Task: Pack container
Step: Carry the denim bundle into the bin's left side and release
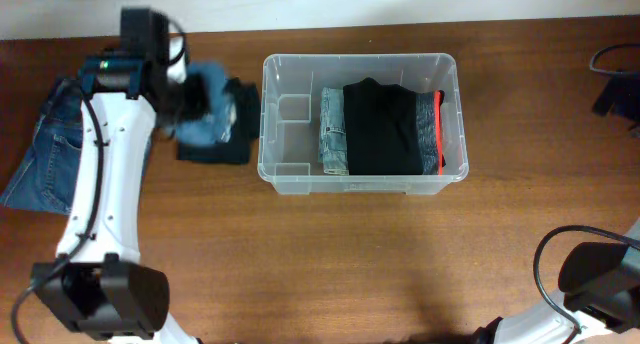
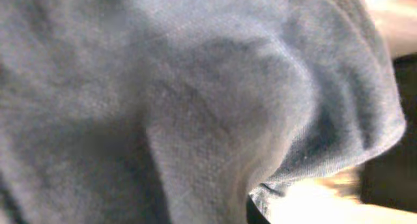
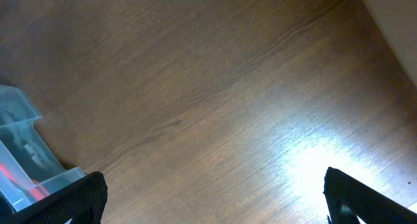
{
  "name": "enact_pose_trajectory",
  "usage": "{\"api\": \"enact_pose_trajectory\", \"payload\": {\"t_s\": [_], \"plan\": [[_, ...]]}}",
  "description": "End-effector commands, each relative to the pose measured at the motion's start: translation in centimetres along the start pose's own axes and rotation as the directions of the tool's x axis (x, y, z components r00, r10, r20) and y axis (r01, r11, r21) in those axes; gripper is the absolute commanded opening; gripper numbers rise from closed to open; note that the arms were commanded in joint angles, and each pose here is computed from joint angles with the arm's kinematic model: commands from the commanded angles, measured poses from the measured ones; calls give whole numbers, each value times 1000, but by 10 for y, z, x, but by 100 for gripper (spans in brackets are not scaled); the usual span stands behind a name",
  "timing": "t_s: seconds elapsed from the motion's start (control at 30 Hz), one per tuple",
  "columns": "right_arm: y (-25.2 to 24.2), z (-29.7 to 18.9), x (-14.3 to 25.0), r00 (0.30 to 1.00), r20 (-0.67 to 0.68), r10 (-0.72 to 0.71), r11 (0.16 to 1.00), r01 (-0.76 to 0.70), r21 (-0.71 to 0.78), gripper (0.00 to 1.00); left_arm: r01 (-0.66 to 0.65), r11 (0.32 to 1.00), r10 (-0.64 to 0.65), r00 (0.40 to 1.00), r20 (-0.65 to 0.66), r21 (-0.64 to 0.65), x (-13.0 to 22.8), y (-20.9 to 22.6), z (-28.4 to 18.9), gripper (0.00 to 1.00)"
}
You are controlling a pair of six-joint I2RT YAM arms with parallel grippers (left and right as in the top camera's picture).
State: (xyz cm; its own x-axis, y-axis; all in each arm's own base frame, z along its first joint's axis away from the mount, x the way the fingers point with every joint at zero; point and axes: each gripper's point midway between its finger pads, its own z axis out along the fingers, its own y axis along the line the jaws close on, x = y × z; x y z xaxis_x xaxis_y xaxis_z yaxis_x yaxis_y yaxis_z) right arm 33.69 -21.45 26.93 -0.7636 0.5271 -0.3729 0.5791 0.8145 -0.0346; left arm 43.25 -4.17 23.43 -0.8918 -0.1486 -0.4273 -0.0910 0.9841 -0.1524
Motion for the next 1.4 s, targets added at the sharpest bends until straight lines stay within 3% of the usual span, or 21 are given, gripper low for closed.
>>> {"api": "enact_pose_trajectory", "payload": {"t_s": [0.0, 0.3, 0.5, 0.83, 1.03, 1.27, 1.3, 1.33, 1.37], "plan": [[0, 2, 1, 1000, -6, 3, 1000, -3, -3, 99, -51, 993, 41, 994, 101, 102, -16, -59, -26, 1], [0, 2, 1, 1000, -7, 3, 1000, -3, -3, 99, -174, 970, 137, 967, 213, 168, -13, -159, -21, 1], [0, 2, 1, 1000, -7, 3, 1000, -3, -3, 99, -235, 965, 215, 963, 160, 118, 6, -191, 34, 1], [0, 2, 1, 1000, -7, 3, 1000, -3, -3, 99, -229, 973, 229, 970, 81, -4, 13, -179, 124, 1], [0, 2, 1, 1000, -7, 3, 1000, -3, -3, 98, -212, 977, 213, 976, 41, -30, 18, -168, 147, 1], [0, 2, 1, 1000, -7, 3, 1000, -3, -3, 99, -109, 993, 109, 994, 0, -41, 27, -162, 167, 1], [0, 2, 1, 1000, -7, 3, 1000, -3, -3, 99, -110, 993, 110, 994, -7, -39, 29, -162, 168, 4], [0, 2, 1, 1000, -7, 3, 1000, -3, -3, 99, -111, 993, 111, 994, -16, -41, 31, -161, 170, 14], [0, 2, 1, 1000, -7, 3, 1000, -3, -3, 99, -113, 993, 112, 993, -21, -44, 32, -161, 170, 34]]}}
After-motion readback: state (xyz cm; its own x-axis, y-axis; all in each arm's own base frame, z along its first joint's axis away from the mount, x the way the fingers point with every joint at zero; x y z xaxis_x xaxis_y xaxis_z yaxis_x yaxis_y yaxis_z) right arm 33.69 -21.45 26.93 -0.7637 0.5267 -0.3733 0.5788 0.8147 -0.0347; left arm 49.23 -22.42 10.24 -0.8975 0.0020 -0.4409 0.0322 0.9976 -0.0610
